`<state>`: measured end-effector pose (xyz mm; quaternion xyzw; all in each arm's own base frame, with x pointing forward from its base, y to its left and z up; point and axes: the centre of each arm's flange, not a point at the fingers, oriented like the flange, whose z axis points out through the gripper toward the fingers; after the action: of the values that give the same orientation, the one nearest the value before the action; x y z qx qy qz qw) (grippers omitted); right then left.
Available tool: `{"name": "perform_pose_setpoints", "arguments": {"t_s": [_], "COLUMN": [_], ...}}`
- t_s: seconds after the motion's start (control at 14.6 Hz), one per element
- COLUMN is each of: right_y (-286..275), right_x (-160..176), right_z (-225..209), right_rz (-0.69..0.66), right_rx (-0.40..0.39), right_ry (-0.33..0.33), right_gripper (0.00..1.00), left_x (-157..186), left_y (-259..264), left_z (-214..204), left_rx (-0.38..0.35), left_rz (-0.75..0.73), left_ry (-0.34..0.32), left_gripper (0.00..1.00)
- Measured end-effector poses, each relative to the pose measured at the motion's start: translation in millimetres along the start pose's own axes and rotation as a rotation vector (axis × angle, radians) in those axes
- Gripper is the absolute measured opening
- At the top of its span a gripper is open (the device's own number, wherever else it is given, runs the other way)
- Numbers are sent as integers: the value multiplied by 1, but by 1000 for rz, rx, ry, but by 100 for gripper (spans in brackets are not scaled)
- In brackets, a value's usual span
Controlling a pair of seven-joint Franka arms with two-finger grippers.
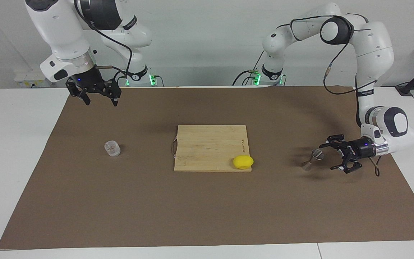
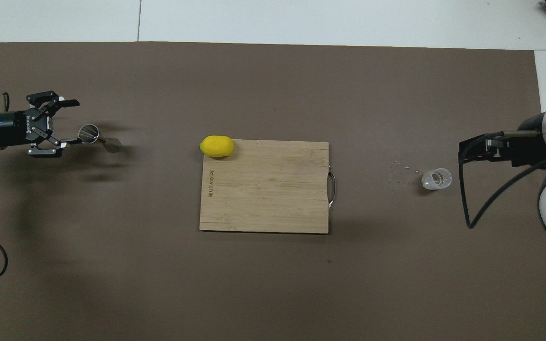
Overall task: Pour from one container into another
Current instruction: 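Position the open left gripper around the small metal cup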
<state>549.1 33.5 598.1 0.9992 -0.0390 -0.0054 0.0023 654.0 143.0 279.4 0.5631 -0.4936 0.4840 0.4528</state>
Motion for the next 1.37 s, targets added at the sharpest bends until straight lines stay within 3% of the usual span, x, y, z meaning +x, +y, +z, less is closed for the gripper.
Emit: {"name": "perform_pose_setpoints", "arguments": {"t_s": [0.61,1.37], "right_y": [0,0], "right_x": [0,0], "right_z": [0,0], "right_rz": [0,0], "right_rx": [0,0], "right_ry": [0,0], "right_gripper": [100,100], "left_x": [-27,-37], "left_y": [23,32], "left_z": [5,13], "left_rx": [-63,-82], "left_rz": [-16,-42], "left_ry": [19,37], "left_gripper": [100,96]}}
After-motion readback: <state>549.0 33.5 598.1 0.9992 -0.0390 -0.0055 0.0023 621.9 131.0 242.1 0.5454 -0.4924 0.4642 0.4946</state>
